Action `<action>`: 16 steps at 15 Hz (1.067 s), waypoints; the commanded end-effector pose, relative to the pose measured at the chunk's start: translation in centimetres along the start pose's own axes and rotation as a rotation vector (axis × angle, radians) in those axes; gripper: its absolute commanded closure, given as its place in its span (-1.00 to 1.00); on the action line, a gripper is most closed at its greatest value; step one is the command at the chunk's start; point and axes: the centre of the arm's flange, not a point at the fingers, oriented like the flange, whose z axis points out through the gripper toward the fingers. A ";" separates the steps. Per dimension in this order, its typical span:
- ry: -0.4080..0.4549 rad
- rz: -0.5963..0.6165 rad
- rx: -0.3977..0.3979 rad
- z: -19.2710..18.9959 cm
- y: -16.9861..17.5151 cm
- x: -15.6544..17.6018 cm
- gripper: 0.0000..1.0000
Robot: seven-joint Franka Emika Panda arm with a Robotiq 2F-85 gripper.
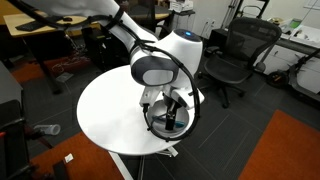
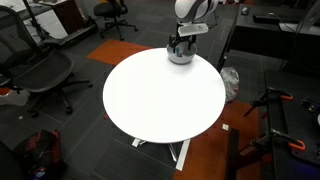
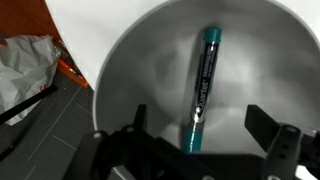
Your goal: Remove the marker from the mug cup and place it on the table
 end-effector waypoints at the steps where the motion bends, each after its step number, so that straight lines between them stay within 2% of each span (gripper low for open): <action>1: -0.007 0.029 -0.032 0.6 -0.6 1.4 -1.00; 2: -0.009 0.027 -0.035 0.7 -0.6 1.5 -0.96; 3: -0.010 0.024 -0.042 0.9 -0.6 1.6 -0.47; 4: -0.008 0.024 -0.044 1.1 -0.6 1.6 -0.47; 5: -0.009 0.024 -0.045 1.2 -0.6 1.7 -0.34; 13: -0.016 0.018 -0.047 1.2 -0.8 1.8 0.87; 14: -0.017 0.017 -0.046 0.9 -0.7 1.6 0.99; 16: -0.018 0.012 -0.041 -0.1 -0.7 1.3 0.91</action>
